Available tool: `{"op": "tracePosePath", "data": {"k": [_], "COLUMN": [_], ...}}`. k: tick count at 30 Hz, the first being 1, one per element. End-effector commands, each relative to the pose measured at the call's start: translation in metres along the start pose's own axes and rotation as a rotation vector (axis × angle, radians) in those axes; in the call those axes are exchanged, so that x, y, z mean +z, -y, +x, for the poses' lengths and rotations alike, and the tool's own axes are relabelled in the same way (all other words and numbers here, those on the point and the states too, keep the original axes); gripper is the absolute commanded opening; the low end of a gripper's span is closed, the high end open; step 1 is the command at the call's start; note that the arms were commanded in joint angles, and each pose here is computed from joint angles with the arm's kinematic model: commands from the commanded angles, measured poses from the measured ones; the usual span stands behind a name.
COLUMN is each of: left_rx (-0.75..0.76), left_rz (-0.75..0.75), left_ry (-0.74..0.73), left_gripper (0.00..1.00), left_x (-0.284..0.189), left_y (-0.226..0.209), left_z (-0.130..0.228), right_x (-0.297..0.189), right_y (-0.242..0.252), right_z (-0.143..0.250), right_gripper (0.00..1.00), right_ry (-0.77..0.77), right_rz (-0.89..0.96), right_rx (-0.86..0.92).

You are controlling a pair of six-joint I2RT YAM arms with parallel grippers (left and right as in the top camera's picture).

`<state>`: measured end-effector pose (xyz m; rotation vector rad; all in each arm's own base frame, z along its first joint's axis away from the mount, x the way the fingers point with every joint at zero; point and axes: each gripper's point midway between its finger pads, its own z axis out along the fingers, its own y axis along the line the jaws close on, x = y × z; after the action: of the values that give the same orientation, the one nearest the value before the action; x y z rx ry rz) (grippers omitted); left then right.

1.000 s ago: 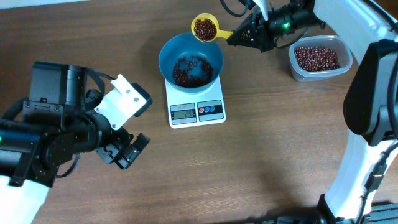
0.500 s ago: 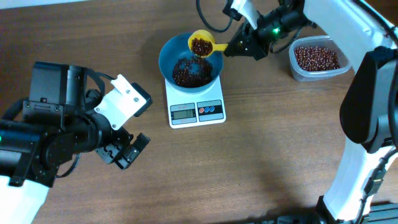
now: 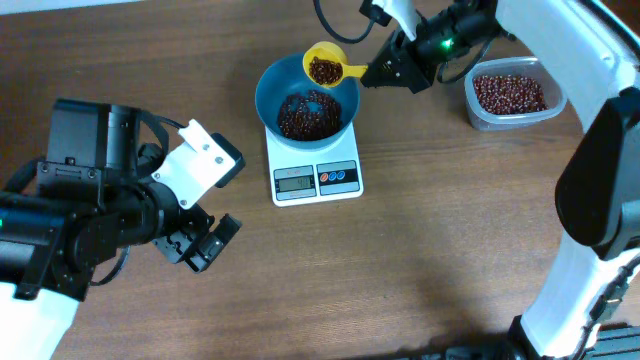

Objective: Scoop item into bowl and weigh 50g on scale
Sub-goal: 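Tilt the scoop with the right gripper to pour beans into the bowl, then hold the scoop tilted over the bowl and shake out remaining beans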

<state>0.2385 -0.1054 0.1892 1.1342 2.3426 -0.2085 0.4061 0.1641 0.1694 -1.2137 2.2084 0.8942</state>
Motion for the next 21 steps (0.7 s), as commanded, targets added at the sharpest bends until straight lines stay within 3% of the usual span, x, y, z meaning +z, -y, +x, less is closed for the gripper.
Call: {"op": "tracePosePath", "data": {"k": [1, 13, 15, 21], "left_rx": [0.008, 0.008, 0.008, 0.008], "left_rz": [0.001, 0.001, 0.001, 0.001], "left_ry": [-0.006, -0.006, -0.006, -0.006], "left_gripper": [0.99, 0.99, 0.99, 0.99], "left_x": [0.002, 0.002, 0.002, 0.002], "left_y": [-0.001, -0.001, -0.001, -0.001], "left_z": [0.003, 0.003, 0.003, 0.003], "right_x": [-0.013, -0.008, -0.002, -0.003], "right_y": [-0.009, -0.016, -0.001, -0.007], "right_z": [-0.017, -0.024, -0.020, -0.021], "right_gripper": [0.04, 0.04, 0.04, 0.04], "right_ry": [0.030, 0.028, -0.039, -0.055], "right_rz": [0.024, 0.021, 0.118, 0.124], "right_rx": [-0.042, -0.016, -0.057, -0.043]}}
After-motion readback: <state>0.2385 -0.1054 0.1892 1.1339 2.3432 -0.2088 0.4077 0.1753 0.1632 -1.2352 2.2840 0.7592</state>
